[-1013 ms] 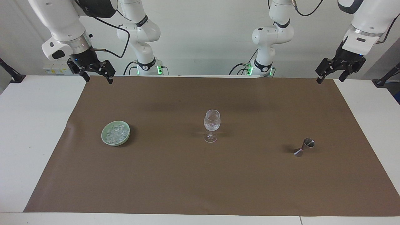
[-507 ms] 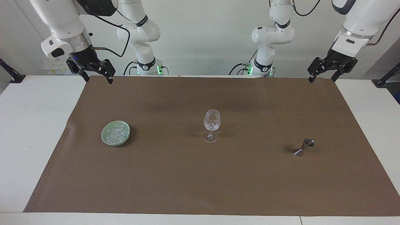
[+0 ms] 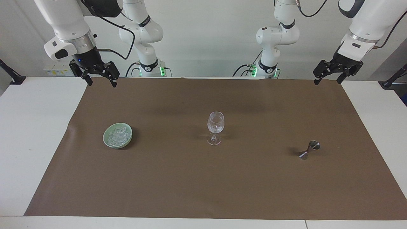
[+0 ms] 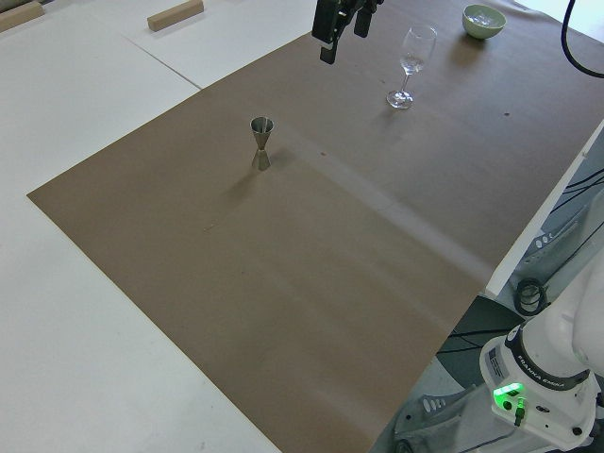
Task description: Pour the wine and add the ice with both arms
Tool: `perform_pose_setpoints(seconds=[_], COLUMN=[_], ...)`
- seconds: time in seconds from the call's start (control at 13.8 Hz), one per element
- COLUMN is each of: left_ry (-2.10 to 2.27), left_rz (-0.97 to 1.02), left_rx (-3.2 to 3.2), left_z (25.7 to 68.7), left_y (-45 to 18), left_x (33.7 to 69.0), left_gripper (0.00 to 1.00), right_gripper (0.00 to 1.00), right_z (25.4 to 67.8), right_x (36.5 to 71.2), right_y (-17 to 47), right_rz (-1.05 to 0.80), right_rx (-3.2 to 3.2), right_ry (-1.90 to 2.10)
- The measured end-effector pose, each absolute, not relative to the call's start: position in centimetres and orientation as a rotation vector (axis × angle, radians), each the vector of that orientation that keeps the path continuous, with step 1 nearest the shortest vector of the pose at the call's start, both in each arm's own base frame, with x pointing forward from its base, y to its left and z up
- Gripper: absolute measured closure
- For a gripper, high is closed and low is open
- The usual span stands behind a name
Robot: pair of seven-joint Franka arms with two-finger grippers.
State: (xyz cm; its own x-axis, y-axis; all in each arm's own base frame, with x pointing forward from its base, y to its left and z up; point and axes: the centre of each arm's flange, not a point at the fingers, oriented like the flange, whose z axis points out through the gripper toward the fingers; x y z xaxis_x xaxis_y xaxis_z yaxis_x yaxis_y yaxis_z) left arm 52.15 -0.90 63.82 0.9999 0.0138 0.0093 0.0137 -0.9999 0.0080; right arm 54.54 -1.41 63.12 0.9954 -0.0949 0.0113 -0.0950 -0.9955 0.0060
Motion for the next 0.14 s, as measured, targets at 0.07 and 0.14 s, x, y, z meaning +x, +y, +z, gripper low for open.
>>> perform_pose_setpoints(seconds=[0.07,0.14], left_ry=[0.020,0.020], left_rz=[0.016,0.016], left_rx=[3.134,3.134], left_z=[63.84,63.84], left_y=[-0.90,-0.90], left_x=[52.14,52.14], left_gripper=[0.00,0.00], right_gripper=[0.00,0.00], right_z=[62.99,62.87], right_x=[54.55,54.54], right_y=[-1.60,-1.98], right_rz=[0.016,0.012], right_rx=[3.131,3.131], right_ry=[-0.154,-0.165])
